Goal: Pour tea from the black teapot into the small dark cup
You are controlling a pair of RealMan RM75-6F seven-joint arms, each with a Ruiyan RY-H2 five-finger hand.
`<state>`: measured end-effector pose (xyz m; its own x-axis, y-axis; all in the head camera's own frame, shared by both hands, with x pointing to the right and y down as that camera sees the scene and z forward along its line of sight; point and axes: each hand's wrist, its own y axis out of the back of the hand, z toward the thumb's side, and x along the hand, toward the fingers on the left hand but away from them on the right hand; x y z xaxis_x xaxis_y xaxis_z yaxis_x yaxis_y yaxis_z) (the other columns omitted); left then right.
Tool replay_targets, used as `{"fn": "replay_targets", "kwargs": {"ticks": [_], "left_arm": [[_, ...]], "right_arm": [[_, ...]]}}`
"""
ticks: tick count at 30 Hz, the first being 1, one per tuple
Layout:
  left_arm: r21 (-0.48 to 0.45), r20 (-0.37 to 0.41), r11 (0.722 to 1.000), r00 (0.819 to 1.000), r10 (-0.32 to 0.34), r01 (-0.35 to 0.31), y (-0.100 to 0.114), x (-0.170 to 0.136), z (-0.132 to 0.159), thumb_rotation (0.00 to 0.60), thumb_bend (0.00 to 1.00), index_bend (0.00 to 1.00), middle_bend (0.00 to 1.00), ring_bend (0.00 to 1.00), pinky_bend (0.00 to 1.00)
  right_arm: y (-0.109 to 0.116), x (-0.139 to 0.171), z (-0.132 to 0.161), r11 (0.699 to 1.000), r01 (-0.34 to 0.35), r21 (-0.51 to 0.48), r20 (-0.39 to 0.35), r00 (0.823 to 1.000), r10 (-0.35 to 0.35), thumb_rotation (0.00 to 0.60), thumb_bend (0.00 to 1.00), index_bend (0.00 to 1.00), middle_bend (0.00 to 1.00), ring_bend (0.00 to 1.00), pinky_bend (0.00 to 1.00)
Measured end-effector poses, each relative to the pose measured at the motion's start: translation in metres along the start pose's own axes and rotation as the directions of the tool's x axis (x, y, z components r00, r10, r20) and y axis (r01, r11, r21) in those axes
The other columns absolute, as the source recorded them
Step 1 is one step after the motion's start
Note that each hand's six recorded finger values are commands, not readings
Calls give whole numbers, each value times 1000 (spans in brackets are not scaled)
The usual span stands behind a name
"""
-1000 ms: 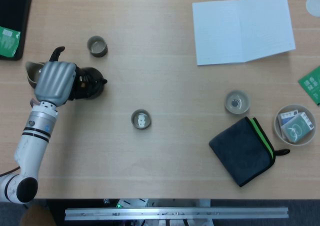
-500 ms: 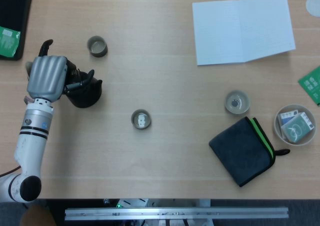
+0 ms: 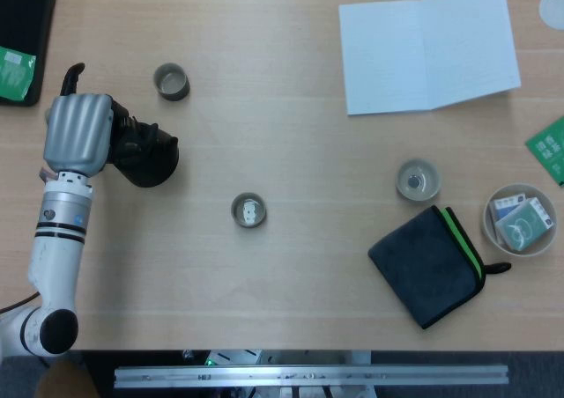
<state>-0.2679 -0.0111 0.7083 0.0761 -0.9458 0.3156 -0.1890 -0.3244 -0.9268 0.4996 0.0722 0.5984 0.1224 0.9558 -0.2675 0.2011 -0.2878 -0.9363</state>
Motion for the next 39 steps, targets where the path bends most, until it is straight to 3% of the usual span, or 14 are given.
{"fn": "replay_targets", "kwargs": {"ticks": [11, 16, 19, 24, 39], "left_arm": [[7, 37, 1000, 999, -5, 5, 1, -7, 8, 369, 340, 985, 1000, 810, 99], [10, 77, 1000, 997, -16, 15, 2, -14, 18, 409, 340, 979, 1000, 806, 99], [14, 100, 1000, 995, -23, 22, 2, -19, 23, 483, 340, 976, 1000, 804, 99], [18, 128, 999, 991, -40, 38, 0, -27, 31, 512, 340, 972, 996, 801, 99], [12, 174, 998, 982, -67, 66, -3, -44, 49, 505, 340, 965, 992, 798, 99]], "right_arm": [[-1, 0, 0, 1000, -3, 1, 0, 1000, 3, 600, 9, 316, 374, 247, 183], [-2, -1, 1, 1000, -5, -1, -3, 1000, 5, 600, 8, 316, 374, 247, 184], [-2, -1, 0, 1000, -5, -2, -2, 1000, 5, 600, 8, 316, 374, 247, 184], [-2, 0, 0, 1000, -5, -1, 1, 1000, 5, 600, 9, 316, 374, 247, 183], [-4, 1, -3, 1000, -10, -6, 3, 1000, 10, 600, 8, 316, 374, 247, 184]]}}
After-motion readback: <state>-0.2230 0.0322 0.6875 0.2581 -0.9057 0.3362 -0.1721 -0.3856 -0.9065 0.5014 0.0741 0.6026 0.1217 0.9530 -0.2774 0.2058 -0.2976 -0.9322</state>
